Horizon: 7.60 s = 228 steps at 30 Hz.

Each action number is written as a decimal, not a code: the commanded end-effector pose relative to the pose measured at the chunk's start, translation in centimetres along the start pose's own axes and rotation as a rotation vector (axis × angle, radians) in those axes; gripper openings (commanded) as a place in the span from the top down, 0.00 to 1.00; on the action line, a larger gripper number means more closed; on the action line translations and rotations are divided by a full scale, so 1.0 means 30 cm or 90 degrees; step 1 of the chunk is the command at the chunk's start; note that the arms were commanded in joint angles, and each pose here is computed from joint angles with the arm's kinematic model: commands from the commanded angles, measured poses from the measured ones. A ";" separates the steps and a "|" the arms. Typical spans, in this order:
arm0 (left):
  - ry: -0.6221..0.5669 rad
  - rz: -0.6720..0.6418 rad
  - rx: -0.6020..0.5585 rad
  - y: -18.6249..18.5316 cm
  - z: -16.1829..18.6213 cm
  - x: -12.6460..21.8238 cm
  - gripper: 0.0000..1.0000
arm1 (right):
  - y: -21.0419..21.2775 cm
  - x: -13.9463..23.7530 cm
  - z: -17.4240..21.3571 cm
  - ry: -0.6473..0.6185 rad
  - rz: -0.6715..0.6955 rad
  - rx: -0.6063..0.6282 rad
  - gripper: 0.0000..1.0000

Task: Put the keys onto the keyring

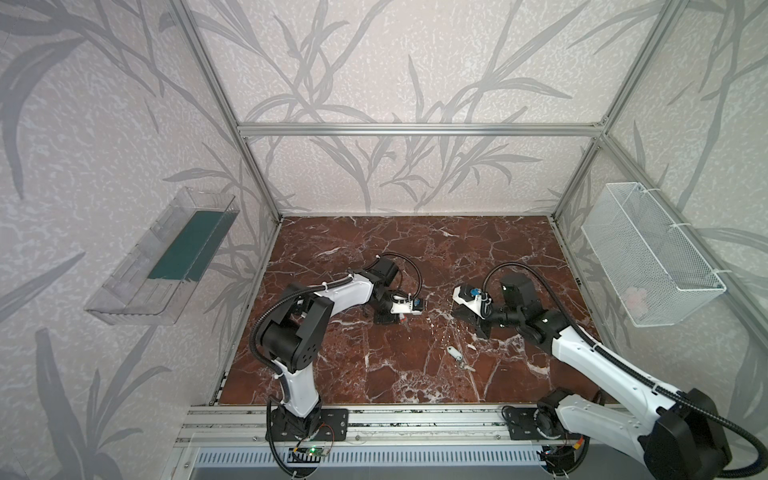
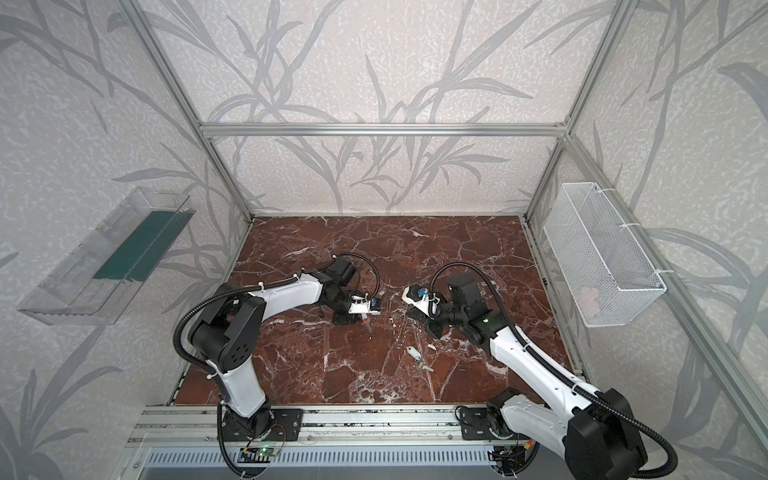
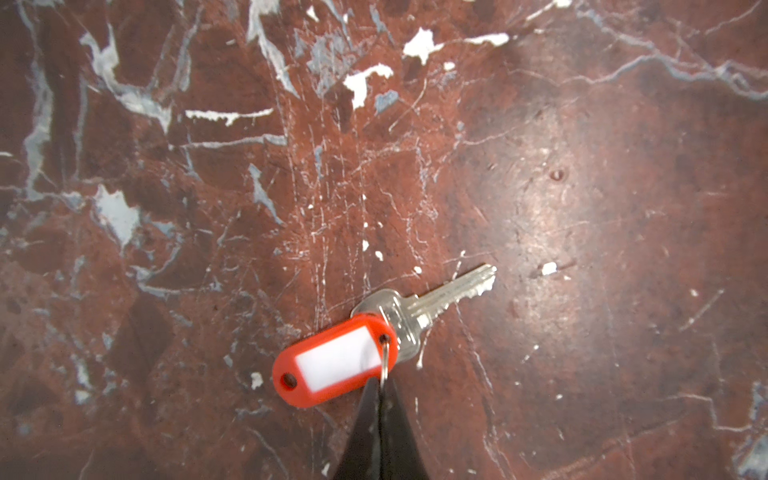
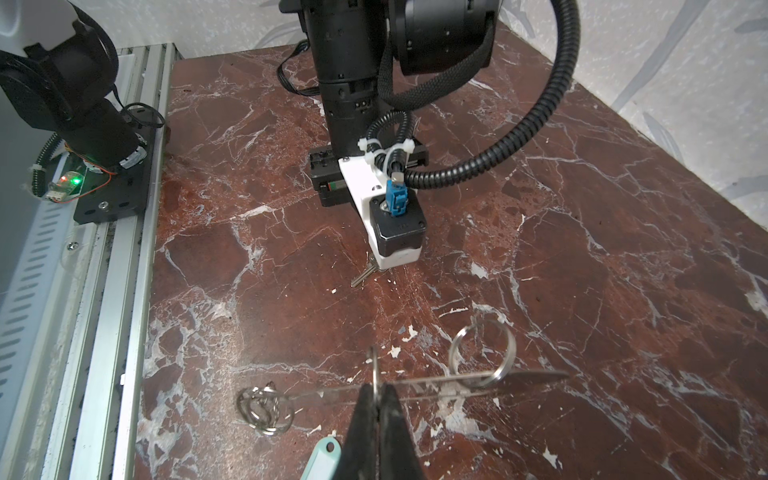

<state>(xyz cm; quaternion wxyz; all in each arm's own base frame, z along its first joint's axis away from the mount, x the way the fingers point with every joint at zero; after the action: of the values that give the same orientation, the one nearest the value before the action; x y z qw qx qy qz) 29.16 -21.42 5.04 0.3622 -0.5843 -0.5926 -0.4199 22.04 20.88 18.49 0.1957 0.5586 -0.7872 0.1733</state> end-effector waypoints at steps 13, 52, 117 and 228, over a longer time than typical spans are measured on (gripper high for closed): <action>-0.028 0.019 0.150 -0.069 -0.054 0.074 1.00 | -0.005 0.022 -0.036 -0.021 0.020 0.016 1.00; -0.259 -0.025 0.281 -0.114 -0.339 0.460 1.00 | -0.072 0.049 -0.071 -0.018 0.116 0.010 1.00; -0.296 0.032 0.286 -0.082 -0.575 0.500 1.00 | -0.004 0.015 -0.146 -0.113 0.183 0.176 1.00; -0.281 0.032 0.351 -0.069 -0.600 0.495 1.00 | -0.006 0.029 -0.116 -0.097 0.226 0.189 1.00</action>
<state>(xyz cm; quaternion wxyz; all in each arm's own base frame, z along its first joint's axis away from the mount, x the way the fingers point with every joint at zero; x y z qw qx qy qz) 24.93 -31.72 23.60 0.4020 -0.5515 -0.7230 -0.1070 22.69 21.65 22.05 0.0189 0.4372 -0.8569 0.2725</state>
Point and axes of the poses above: each gripper's point midway between its finger pads, its own x axis back along the fingers, its own y axis along the line the jaws close on, z = x × y, the point moved 3 cm from there along x, back along the fingers, and after that the axes turned 1 degree about x, right-handed, at the moved point
